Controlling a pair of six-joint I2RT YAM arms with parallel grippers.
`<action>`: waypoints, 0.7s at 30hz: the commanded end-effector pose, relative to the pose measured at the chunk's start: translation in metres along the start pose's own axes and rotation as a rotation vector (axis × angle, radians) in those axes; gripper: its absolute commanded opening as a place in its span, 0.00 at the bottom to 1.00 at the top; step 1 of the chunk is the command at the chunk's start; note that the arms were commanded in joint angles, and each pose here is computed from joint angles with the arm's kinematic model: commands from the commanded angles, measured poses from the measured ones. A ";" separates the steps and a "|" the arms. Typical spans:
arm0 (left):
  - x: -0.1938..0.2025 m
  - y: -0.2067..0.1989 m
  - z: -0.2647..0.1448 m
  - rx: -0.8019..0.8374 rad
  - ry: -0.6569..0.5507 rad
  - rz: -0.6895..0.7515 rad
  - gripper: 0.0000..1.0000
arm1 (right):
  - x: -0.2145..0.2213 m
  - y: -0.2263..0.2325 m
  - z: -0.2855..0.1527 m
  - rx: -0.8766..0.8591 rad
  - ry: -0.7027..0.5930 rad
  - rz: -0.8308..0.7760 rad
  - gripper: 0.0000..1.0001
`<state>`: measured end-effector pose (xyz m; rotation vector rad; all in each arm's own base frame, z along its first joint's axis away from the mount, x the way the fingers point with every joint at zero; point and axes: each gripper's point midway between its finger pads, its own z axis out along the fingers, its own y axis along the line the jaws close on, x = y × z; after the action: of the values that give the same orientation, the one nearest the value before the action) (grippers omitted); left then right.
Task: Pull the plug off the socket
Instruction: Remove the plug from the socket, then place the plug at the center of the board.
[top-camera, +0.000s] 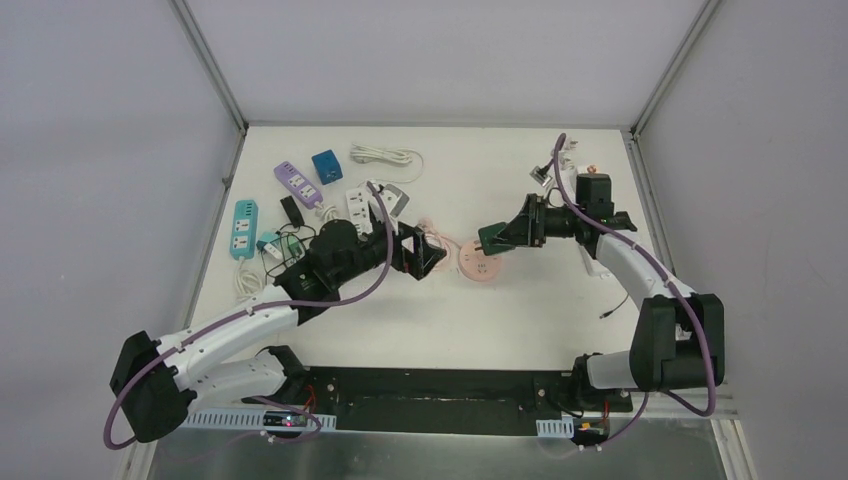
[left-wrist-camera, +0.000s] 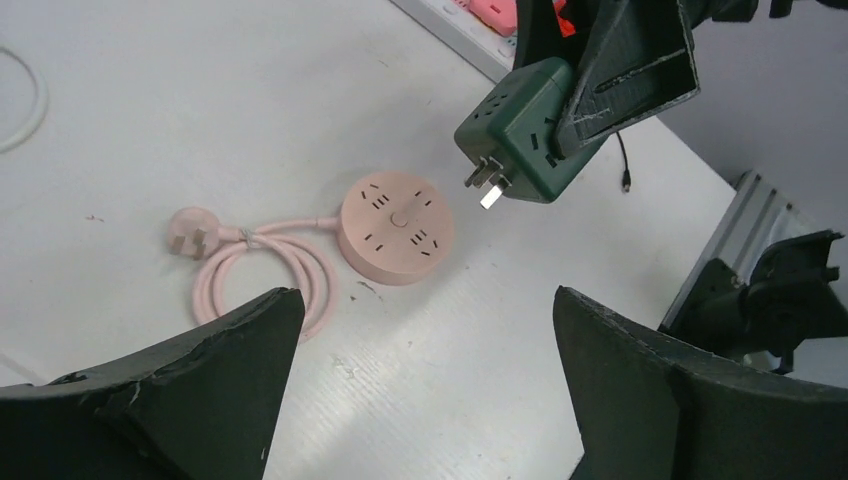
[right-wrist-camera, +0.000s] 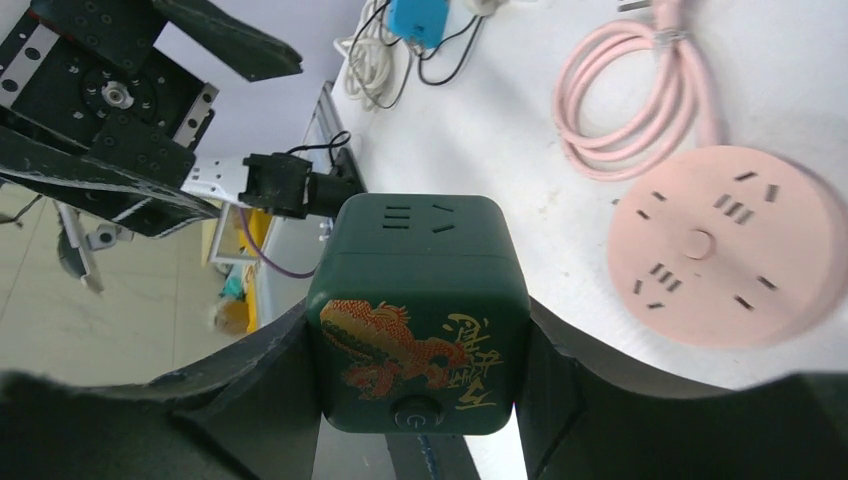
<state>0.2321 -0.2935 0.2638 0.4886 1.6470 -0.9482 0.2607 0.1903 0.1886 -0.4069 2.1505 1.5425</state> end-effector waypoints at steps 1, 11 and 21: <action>-0.014 -0.014 0.006 0.116 -0.003 0.242 0.99 | 0.003 0.025 0.012 -0.128 0.043 -0.062 0.00; 0.026 -0.026 0.043 0.325 0.157 0.473 0.98 | 0.016 0.030 0.033 -0.199 0.137 -0.002 0.00; 0.030 -0.027 0.073 0.341 0.087 0.588 0.98 | 0.019 0.032 0.043 -0.227 0.174 0.043 0.00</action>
<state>0.2396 -0.3551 0.1991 1.1945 1.5066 -0.8109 0.2363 0.2337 0.1712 -0.4886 2.2279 1.7950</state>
